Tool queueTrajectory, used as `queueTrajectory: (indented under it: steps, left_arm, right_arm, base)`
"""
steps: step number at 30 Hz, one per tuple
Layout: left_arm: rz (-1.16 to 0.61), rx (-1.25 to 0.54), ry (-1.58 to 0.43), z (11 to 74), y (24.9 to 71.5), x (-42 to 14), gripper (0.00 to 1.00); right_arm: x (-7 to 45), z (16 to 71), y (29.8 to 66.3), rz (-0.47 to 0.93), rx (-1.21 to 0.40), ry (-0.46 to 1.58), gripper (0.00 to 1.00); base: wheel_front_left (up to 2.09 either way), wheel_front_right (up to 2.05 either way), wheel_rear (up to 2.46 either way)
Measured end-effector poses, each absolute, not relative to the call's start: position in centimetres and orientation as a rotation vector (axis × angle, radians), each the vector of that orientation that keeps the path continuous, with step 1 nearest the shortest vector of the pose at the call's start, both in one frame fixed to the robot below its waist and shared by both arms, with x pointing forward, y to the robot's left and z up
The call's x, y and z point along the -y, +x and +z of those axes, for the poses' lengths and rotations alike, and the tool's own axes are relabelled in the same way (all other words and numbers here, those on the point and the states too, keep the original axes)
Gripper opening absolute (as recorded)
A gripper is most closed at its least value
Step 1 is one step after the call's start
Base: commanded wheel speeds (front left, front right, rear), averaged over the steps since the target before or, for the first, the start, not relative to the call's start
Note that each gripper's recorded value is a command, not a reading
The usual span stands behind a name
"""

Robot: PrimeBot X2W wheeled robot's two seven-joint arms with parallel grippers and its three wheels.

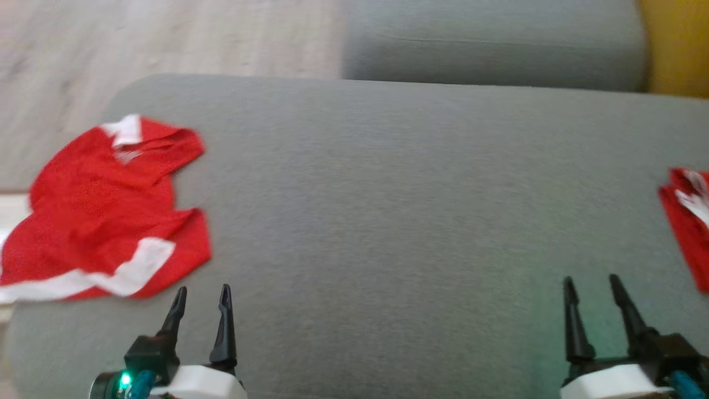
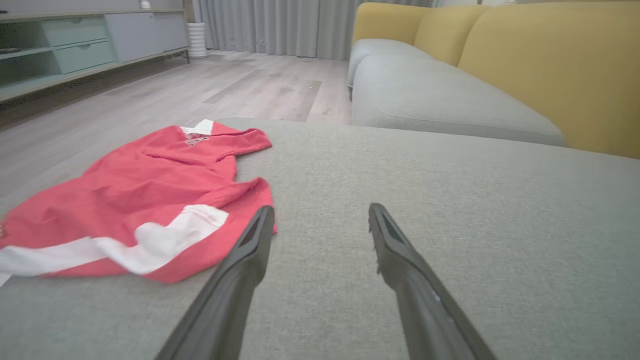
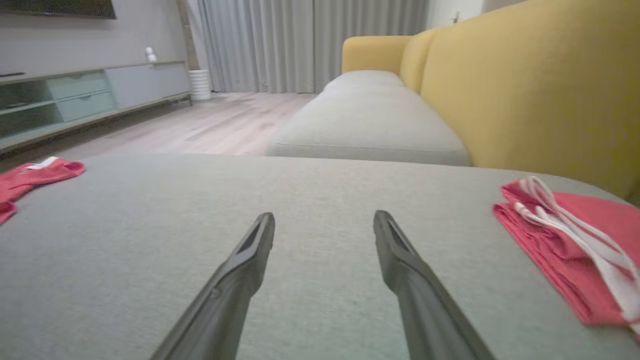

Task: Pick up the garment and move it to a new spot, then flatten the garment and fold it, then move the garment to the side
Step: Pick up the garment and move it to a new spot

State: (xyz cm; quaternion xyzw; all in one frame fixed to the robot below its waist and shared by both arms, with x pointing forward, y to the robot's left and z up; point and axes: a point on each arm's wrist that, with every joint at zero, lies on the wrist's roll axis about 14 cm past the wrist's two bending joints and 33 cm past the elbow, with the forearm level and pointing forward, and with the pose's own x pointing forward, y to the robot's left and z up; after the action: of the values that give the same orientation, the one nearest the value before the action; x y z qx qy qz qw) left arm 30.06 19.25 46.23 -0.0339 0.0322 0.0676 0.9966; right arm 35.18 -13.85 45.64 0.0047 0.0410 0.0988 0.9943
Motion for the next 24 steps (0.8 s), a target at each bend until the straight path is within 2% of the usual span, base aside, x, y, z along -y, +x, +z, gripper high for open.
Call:
queueTrajectory:
  steps: [5,9,15,19,24]
  left_arm:
    - [0.255,-0.063,-0.069,46.2,27.7,-22.3,1.0]
    - [0.319,-0.066,-0.07,46.0,26.2,-23.9,1.0]
    - [0.404,-0.087,-0.075,45.6,24.7,-25.9,1.0]
    - [0.437,-0.099,-0.071,45.5,26.4,-27.3,1.0]
    - [0.497,-0.091,-0.034,46.1,31.5,-30.8,1.0]
  right_arm:
    - [8.2,45.7,36.0,0.37,-0.083,0.02,1.0]
    - [5.7,45.7,36.3,0.446,-0.082,0.022,1.0]
    - [4.3,46.1,38.2,0.477,-0.065,0.026,1.0]
    - [5.4,44.8,39.4,0.445,-0.088,-0.003,1.0]
    - [6.6,45.3,43.5,0.404,-0.036,-0.033,1.0]
  base:
    - [0.0,0.0,0.0]
    - [0.0,0.0,0.0]
    - [0.0,0.0,0.0]
    - [0.0,0.0,0.0]
    - [0.0,0.0,0.0]
